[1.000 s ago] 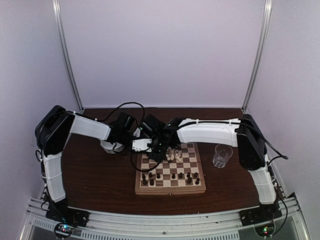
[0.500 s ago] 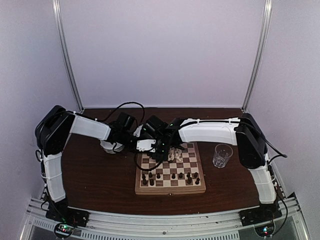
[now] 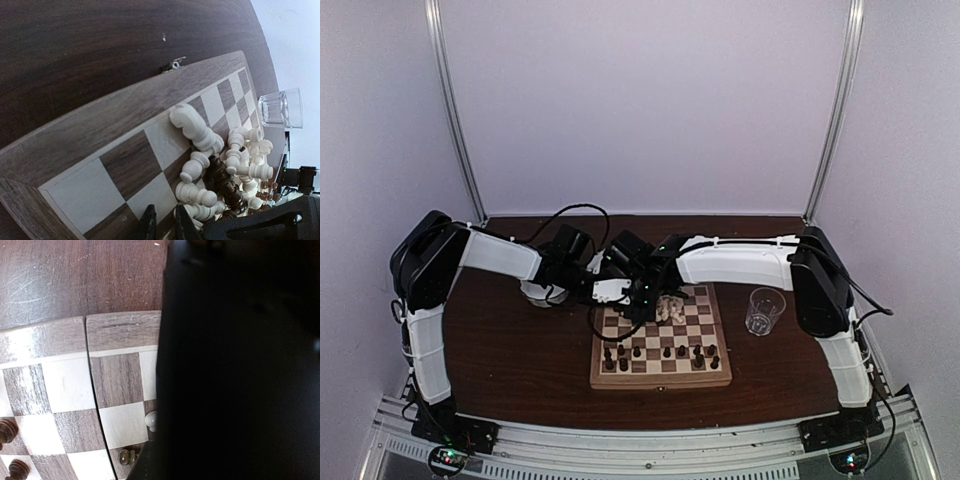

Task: Set up the chess pieces on the board
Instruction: Pick up the queen from the chessboard, then place the queen at e8.

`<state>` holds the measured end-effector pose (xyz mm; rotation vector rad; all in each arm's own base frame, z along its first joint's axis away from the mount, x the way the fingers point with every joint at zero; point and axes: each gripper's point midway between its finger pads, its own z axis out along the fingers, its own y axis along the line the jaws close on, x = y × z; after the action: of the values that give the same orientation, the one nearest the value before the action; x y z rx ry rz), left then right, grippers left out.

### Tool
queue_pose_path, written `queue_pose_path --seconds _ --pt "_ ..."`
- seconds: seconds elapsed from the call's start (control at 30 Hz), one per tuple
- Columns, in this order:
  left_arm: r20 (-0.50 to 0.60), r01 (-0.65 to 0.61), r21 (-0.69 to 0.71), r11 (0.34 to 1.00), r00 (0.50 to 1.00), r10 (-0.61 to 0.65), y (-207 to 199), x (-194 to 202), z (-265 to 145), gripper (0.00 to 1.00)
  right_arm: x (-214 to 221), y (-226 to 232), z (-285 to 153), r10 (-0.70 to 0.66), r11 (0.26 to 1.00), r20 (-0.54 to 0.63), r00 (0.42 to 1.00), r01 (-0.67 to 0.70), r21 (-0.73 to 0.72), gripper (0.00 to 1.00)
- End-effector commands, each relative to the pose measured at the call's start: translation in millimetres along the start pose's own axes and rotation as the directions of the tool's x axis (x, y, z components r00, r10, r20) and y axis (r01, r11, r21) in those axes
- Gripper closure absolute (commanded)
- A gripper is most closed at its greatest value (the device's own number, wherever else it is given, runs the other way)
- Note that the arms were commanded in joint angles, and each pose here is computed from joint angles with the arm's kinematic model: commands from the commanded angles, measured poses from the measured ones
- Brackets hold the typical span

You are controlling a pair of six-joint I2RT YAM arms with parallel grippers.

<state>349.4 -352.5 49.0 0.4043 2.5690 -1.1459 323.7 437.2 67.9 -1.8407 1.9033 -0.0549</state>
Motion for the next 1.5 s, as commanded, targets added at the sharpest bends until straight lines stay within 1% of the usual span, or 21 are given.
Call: queue_pose_path --seconds 0.0,0.2,0.3,0.5,0.73,0.83,0.87,0.93,1.03,1.17,1.47 --pt "0.026 -0.023 0.021 1.0 0.999 0.023 -7.7 -11.5 1.3 0.84 -3.2 -3.6 -10.0 0.016 1.0 0.012 1.0 -0.016 -0.011 0.91" --pt "0.07 -0.069 0.01 0.998 0.995 0.068 -18.2 -30.8 -12.0 0.82 -4.3 -10.3 -52.4 0.015 1.0 0.027 1.0 -0.015 -0.002 0.91" --pt "0.092 -0.094 0.02 0.995 0.991 0.092 -28.3 -42.2 -18.2 0.82 -1.4 -6.5 -76.3 0.0 1.0 0.034 0.999 0.001 -0.03 0.91" --pt "0.119 -0.132 0.008 0.991 0.984 0.13 -38.7 -51.9 -30.5 0.81 20.7 4.0 -115.0 -0.06 0.996 -0.015 0.998 0.059 -0.069 0.91" --pt "0.125 -0.161 -0.02 0.987 0.979 0.162 -43.2 -50.7 -44.2 0.81 56.3 35.5 -151.1 -0.167 0.974 -0.098 0.981 0.149 -0.17 0.92" --pt "0.127 -0.17 -0.035 0.985 0.977 0.173 -45.5 -47.5 -53.6 0.81 77.1 51.5 -161.5 -0.255 0.953 -0.165 0.953 0.218 -0.21 0.92" --pt "0.127 -0.172 -0.04 0.984 0.976 0.175 -45.8 -46.0 -56.4 0.81 83.2 54.8 -163.1 -0.288 0.946 -0.183 0.94 0.251 -0.203 0.92" --pt "0.13 -0.176 -0.048 0.983 0.975 0.18 -48.1 -43.3 -63.1 0.81 99.3 65.6 -156.8 -0.353 0.929 -0.225 0.908 0.311 -0.202 0.92" --pt "0.135 -0.18 -0.063 0.982 0.973 0.187 -51.4 -40.5 -75.1 0.8 116.2 85.8 -154.2 -0.424 0.897 -0.285 0.86 0.355 -0.265 0.91" --pt "0.139 -0.18 -0.079 0.981 0.972 0.189 -54.7 -37.0 -86.3 0.8 118.3 100.9 -152.8 -0.461 0.877 -0.322 0.827 0.369 -0.307 0.92" --pt "0.156 -0.17 -0.092 0.981 0.971 0.183 -58.1 -32.4 -99.6 0.8 114.0 112.0 -131.0 -0.535 0.842 -0.408 0.74 0.433 -0.321 0.92"
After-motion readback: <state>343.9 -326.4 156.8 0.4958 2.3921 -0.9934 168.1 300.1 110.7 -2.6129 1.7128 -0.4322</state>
